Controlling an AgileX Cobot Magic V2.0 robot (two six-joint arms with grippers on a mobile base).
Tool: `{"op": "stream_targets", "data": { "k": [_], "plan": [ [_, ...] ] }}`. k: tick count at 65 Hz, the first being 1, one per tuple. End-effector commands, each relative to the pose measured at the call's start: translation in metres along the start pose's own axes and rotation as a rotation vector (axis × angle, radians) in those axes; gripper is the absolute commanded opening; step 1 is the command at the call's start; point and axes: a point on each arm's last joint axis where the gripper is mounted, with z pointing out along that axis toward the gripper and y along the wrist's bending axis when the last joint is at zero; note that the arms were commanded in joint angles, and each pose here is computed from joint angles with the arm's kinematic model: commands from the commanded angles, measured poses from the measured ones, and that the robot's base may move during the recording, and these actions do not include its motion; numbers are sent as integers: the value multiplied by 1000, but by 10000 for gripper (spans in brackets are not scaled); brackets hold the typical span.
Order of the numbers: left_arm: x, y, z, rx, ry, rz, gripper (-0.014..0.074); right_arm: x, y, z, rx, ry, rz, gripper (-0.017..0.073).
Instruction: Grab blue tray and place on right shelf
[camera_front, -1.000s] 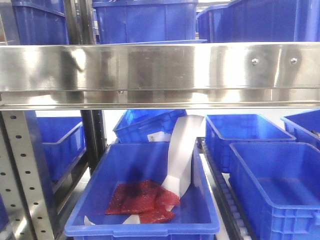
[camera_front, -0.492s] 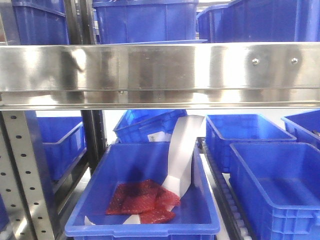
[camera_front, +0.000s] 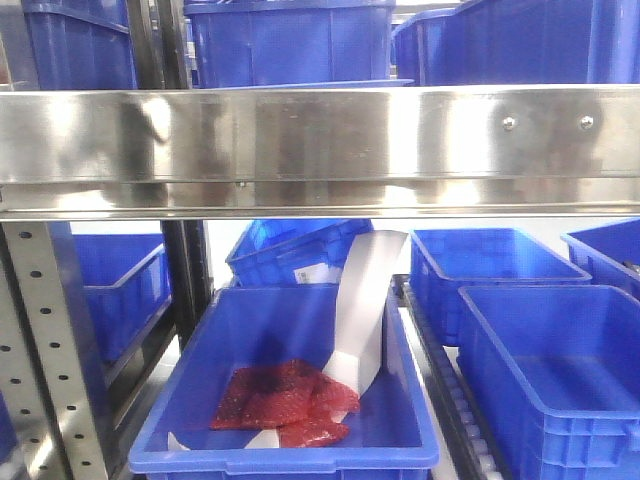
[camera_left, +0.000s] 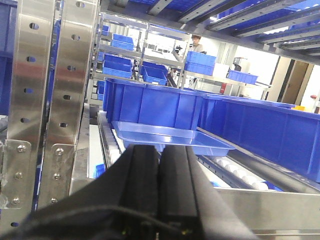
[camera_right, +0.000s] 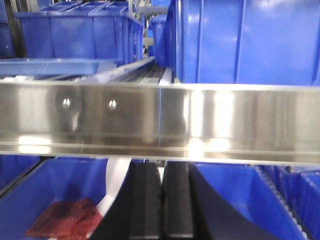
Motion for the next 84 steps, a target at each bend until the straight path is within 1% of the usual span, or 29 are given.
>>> {"op": "stream_targets", "data": {
  "k": [1, 3, 12, 58, 68, 69, 70, 71, 73, 74, 75, 76, 78, 79, 82, 84],
  "plan": [
    [-16, -4, 0, 30, -99, 0, -48, -16, 0, -4, 5, -128, -36, 54],
    [-16, -4, 0, 30, -99, 0, -48, -17, 0, -4, 5, -131, -49, 54],
    [-16, -4, 0, 29, -97, 0, -48, -17, 0, -4, 5, -136, -60, 54],
    [-16, -4, 0, 29, -97, 0, -48, -17, 0, -4, 5, -134, -60, 54],
    [-13, -3, 1, 21, -69, 0, -48, -17, 0, -4, 5, -134, -60, 54],
    [-13, -3, 1, 21, -69, 2, -48, -17, 0, -4, 5, -134, -60, 54],
    [-12, -3, 1, 20, -73, 20, -48, -17, 0, -4, 5, -134, -60, 54],
    [-12, -3, 1, 15, -73, 45, -48, -17, 0, -4, 5, -134, -60, 54],
    [-8, -1, 1, -1, -67, 114, -48, -17, 0, -4, 5, -134, -60, 54],
    [-6, 0, 1, -10, -54, 130, -48, -17, 0, -4, 5, -134, -60, 54],
    [-4, 1, 1, -24, -49, 141, -48, -17, 0, -4, 5, -134, -60, 54],
    [0, 2, 1, -34, -40, 140, -48, -17, 0, -4, 5, -134, -60, 54],
    [8, 5, 1, -65, -33, 116, -48, -17, 0, -4, 5, -134, -60, 54],
    [11, 7, 1, -86, -33, 115, -48, -17, 0, -4, 5, -134, -60, 54],
    [26, 14, 1, -139, -23, 148, -48, -17, 0, -4, 5, -134, -60, 54],
    [35, 18, 0, -172, -16, 184, -48, -17, 0, -4, 5, -134, -60, 54]
  ]
}}
